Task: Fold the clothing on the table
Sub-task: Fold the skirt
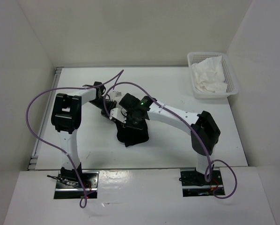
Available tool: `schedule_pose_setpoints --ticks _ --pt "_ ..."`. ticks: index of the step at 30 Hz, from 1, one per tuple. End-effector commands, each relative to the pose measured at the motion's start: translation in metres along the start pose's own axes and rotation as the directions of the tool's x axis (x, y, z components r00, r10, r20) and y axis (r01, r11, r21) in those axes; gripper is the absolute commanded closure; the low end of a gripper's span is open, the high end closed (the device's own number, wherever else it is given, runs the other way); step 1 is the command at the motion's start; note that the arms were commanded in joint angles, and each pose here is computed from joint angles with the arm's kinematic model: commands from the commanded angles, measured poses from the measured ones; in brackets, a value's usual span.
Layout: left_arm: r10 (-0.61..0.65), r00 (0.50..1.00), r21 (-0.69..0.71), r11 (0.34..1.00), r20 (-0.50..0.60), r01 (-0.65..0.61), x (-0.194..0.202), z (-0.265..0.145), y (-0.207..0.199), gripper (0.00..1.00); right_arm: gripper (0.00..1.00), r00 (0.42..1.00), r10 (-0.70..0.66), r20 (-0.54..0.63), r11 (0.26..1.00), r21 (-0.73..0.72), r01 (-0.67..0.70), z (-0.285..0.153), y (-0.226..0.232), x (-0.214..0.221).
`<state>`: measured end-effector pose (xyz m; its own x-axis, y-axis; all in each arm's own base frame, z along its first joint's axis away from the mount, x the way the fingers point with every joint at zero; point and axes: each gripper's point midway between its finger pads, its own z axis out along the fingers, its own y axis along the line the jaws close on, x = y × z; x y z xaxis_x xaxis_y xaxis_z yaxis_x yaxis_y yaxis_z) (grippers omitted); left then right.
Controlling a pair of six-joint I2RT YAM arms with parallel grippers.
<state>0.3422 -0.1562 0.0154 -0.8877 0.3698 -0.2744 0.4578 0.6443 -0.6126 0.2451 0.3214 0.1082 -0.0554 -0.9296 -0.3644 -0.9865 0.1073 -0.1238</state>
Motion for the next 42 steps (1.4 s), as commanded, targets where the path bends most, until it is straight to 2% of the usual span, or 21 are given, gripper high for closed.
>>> schedule_pose_setpoints --ticks 1,9,12,14,18,22,25,27,28,30,31,32,33,34,36,37,38,39,40,41,42 --pt "0.019 0.999 -0.069 0.997 -0.043 -0.022 0.01 0.002 0.019 1.0 1.0 1.0 -0.024 0.019 0.999 -0.023 0.024 -0.002 0.01 -0.013" --pt "0.013 0.999 -0.067 0.998 -0.049 -0.016 0.014 0.004 0.019 1.0 1.0 0.998 -0.049 0.038 0.998 -0.046 0.051 0.001 0.028 -0.027" --pt "0.013 0.999 -0.067 0.998 -0.049 -0.016 0.014 0.004 0.019 1.0 0.87 0.997 -0.06 0.048 0.997 -0.051 0.062 0.004 0.036 -0.035" --pt "0.013 0.999 -0.058 0.998 -0.046 -0.015 0.013 0.004 0.018 1.0 0.68 0.997 -0.05 0.063 0.997 -0.059 0.054 0.005 0.041 -0.04" --pt "0.007 0.999 -0.047 0.999 -0.049 -0.009 0.016 0.005 0.016 1.0 0.5 0.992 -0.034 0.125 0.993 -0.106 0.047 0.0 0.05 -0.062" --pt "0.013 0.999 -0.05 0.999 -0.043 -0.015 0.014 0.003 0.015 1.0 0.45 0.982 -0.025 0.186 0.988 -0.146 0.053 -0.014 0.051 -0.088" --pt "0.026 0.999 -0.055 0.998 -0.029 -0.028 0.01 -0.002 0.012 0.94 0.43 0.975 -0.032 0.221 0.992 -0.114 0.058 -0.034 0.044 -0.1" --pt "0.032 0.999 -0.065 0.997 -0.006 -0.032 0.006 -0.01 0.011 0.87 0.43 0.976 -0.026 0.217 0.997 -0.062 0.04 -0.046 0.032 -0.096" --pt "0.025 1.0 -0.073 0.997 0.012 -0.024 0.004 -0.017 0.015 0.75 0.43 0.973 -0.009 0.23 1.0 -0.024 0.015 -0.06 0.019 -0.091" --pt "0.029 0.998 -0.093 0.995 0.055 -0.024 0.0 -0.034 0.015 0.57 0.38 0.979 0.024 0.2 0.999 0.037 -0.032 -0.067 0.0 -0.07" --pt "0.006 0.997 -0.105 0.994 0.082 0.002 0.0 -0.049 0.021 0.51 0.37 0.973 0.064 0.221 0.993 0.087 -0.085 -0.084 -0.023 -0.057" --pt "0.009 0.995 -0.116 0.993 0.101 0.003 0.0 -0.059 0.023 0.4 0.31 0.974 0.092 0.209 0.985 0.124 -0.12 -0.09 -0.035 -0.043" --pt "0.034 0.989 -0.14 0.99 0.143 -0.014 -0.006 -0.076 0.021 0.33 0.31 0.975 0.124 0.183 0.978 0.146 -0.151 -0.088 -0.043 -0.023" --pt "0.005 0.985 -0.168 0.986 0.173 0.025 -0.002 -0.095 0.031 0.28 0.27 0.962 0.171 0.215 0.953 0.213 -0.217 -0.107 -0.066 -0.004" --pt "0.028 0.971 -0.229 0.973 0.239 0.028 -0.004 -0.131 0.031 0.14 0.16 0.951 0.257 0.172 0.913 0.278 -0.297 -0.106 -0.081 0.043" --pt "0.025 0.967 -0.25 0.967 0.254 0.041 0.001 -0.145 0.031 0.11 0.13 0.933 0.299 0.2 0.881 0.318 -0.35 -0.112 -0.093 0.056" --pt "0.025 0.952 -0.295 0.953 0.306 0.07 0.009 -0.174 0.035 0.05 0.08 0.904 0.373 0.208 0.828 0.366 -0.425 -0.125 -0.105 0.095" --pt "0.033 0.939 -0.319 0.944 0.341 0.083 0.01 -0.19 0.035 0.05 0.08 0.88 0.417 0.228 0.79 0.388 -0.475 -0.131 -0.112 0.114" --pt "0.034 0.929 -0.338 0.936 0.37 0.1 0.015 -0.203 0.035 0.01 0.07 0.842 0.472 0.259 0.731 0.419 -0.539 -0.14 -0.119 0.132" --pt "0.018 0.907 -0.361 0.921 0.42 0.148 0.023 -0.222 0.04 0.01 0.07 0.811 0.484 0.33 0.668 0.46 -0.585 -0.161 -0.126 0.144" --pt "0.052 0.883 -0.397 0.905 0.467 0.156 0.028 -0.237 0.031 0.01 0.03 0.76 0.552 0.342 0.591 0.482 -0.647 -0.164 -0.13 0.179"
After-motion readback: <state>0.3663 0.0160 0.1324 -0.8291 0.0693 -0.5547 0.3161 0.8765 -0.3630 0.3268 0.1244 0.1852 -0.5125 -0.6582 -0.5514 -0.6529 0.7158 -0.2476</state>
